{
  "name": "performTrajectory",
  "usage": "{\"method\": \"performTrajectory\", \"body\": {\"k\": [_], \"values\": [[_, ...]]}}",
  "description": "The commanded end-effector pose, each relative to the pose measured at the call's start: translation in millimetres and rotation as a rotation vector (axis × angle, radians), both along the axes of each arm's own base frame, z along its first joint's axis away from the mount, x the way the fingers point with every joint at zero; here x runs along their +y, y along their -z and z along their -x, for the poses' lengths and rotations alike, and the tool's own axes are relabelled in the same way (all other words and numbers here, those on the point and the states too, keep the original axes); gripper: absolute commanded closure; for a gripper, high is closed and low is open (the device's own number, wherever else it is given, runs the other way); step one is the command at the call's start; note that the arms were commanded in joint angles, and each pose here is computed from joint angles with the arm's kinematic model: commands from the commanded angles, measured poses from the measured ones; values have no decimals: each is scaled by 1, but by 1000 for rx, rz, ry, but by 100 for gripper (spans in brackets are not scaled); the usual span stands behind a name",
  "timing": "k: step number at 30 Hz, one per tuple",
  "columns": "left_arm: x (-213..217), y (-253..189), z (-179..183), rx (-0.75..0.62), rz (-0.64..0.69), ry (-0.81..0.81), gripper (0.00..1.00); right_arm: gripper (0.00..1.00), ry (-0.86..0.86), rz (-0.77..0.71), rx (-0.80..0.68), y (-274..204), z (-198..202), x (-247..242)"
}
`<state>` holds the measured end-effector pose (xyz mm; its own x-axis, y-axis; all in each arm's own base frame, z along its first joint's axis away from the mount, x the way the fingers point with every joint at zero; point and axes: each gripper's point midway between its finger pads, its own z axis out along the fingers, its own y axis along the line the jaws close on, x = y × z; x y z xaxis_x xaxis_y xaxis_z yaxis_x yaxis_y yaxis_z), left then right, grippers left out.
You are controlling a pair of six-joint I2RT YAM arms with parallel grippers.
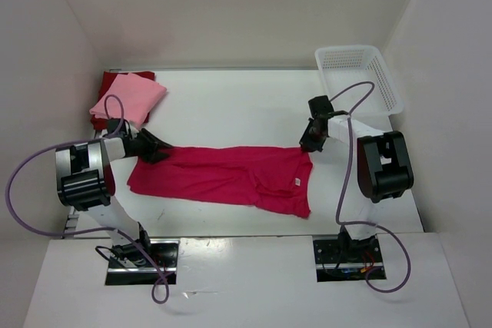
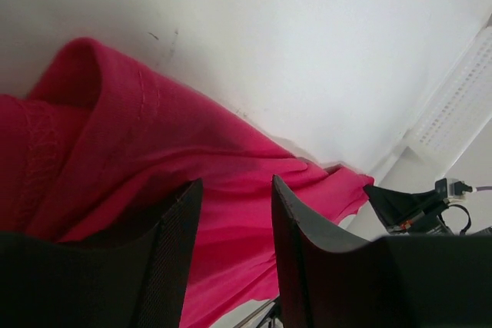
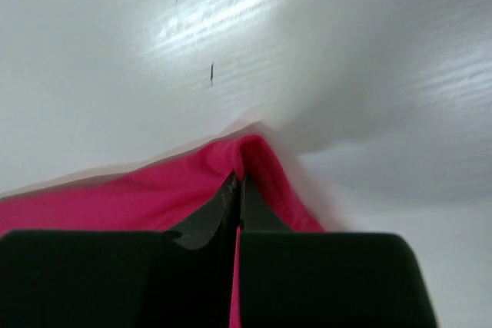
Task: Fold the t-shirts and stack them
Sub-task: Fold the other side of the tshirt into a rectangle
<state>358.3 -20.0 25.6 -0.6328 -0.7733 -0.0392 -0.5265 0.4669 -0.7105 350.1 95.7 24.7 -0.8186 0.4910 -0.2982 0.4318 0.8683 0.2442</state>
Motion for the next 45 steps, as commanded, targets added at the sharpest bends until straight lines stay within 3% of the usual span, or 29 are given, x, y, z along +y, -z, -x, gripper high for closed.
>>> {"method": "performTrajectory", "body": {"k": [1, 4, 7, 8, 10, 14, 17, 19, 20, 24, 32, 36, 38, 39, 42, 44, 45], "values": [[30, 26, 12, 82, -81, -89, 50, 100, 44, 64, -88, -11, -35, -25], [35, 6, 7, 19, -80, -133, 50, 100, 52, 70, -134, -20, -52, -29], [32, -10, 3, -26, -53, -144, 50, 79, 25, 8, -170, -33, -65, -16], [30, -18, 0, -46, -41, -142, 50, 63, 9, -23, -178, -38, -68, -9], [31, -36, -6, -83, -47, -130, 48, 51, 3, -35, -181, -50, -69, -7], [19, -63, -12, -148, -69, -85, 46, 44, -24, -54, -223, -83, -56, 2], [18, -75, -12, -183, -106, -67, 46, 48, -40, -93, -237, -96, -36, 9], [10, -76, -11, -194, -163, -32, 46, 65, -77, -150, -226, -99, -19, 29], [6, -74, -11, -196, -177, -16, 46, 81, -81, -171, -199, -90, -8, 37], [-6, -56, 0, -155, -210, 14, 46, 99, -176, -220, -112, -66, 25, 83], [-7, -33, 8, -106, -157, 5, 46, 99, -330, -242, 47, -22, 87, 140], [-7, -33, 8, -106, -157, 5, 46, 98, -367, -249, 68, -14, 96, 156], [-7, -33, 8, -106, -157, 5, 46, 89, -374, -208, 71, -11, 98, 157], [-7, -33, 8, -106, -157, 5, 46, 75, -361, -183, 48, -17, 92, 154], [-7, -33, 10, -107, -158, 4, 46, 63, -375, -175, 27, -26, 92, 154], [-9, -34, 10, -109, -150, 10, 46, 63, -382, -167, 34, -25, 92, 154], [-9, -34, 10, -109, -150, 10, 46, 68, -382, -167, 35, -25, 92, 154]]}}
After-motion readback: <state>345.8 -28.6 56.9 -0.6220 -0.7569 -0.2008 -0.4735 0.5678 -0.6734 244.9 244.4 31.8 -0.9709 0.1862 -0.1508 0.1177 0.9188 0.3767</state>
